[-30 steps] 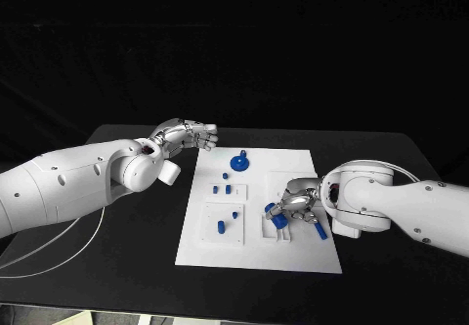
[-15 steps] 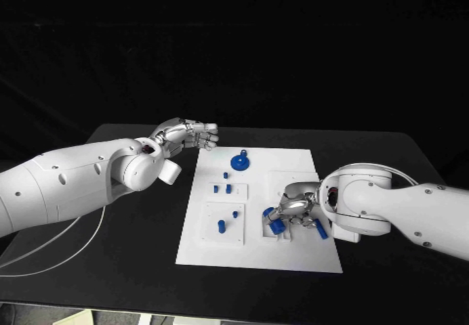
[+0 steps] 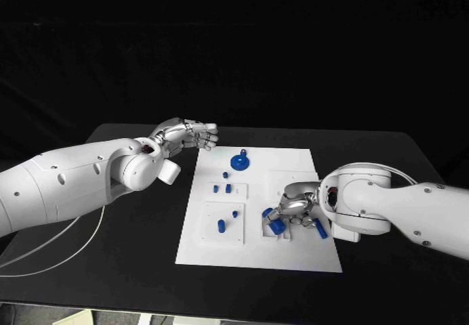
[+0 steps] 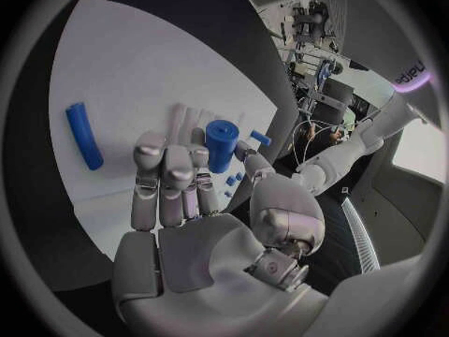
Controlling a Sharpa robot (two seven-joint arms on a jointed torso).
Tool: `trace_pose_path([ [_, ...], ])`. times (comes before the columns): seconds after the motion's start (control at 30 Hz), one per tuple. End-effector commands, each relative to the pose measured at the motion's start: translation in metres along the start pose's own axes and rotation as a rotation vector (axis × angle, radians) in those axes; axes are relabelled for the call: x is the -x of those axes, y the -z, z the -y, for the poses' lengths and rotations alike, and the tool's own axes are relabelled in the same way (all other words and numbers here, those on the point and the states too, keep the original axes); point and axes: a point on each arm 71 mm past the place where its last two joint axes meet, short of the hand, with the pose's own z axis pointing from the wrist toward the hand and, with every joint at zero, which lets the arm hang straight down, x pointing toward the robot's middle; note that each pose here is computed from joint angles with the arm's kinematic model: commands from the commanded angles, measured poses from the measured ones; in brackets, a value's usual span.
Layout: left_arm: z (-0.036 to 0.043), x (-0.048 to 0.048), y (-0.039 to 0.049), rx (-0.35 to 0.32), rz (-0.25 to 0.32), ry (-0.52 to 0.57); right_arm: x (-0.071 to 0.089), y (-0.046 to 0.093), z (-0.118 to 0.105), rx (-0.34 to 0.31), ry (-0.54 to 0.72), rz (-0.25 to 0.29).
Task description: Assemble the parts on the task board
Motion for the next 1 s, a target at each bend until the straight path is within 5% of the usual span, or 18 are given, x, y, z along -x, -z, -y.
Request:
trace_pose_path([
  [0.03,0.0012,-0.0019,-0.0002,-0.005,-0.017,0.000,-0.0011,-0.0004,0.0003,0.003,0.002,-0.008],
  [1.0,0.0005,-0.0011,0.0002,0.001,-0.017,-0.004,-0.0052,0.0064,0.0042,0.054,0.009,-0.043],
])
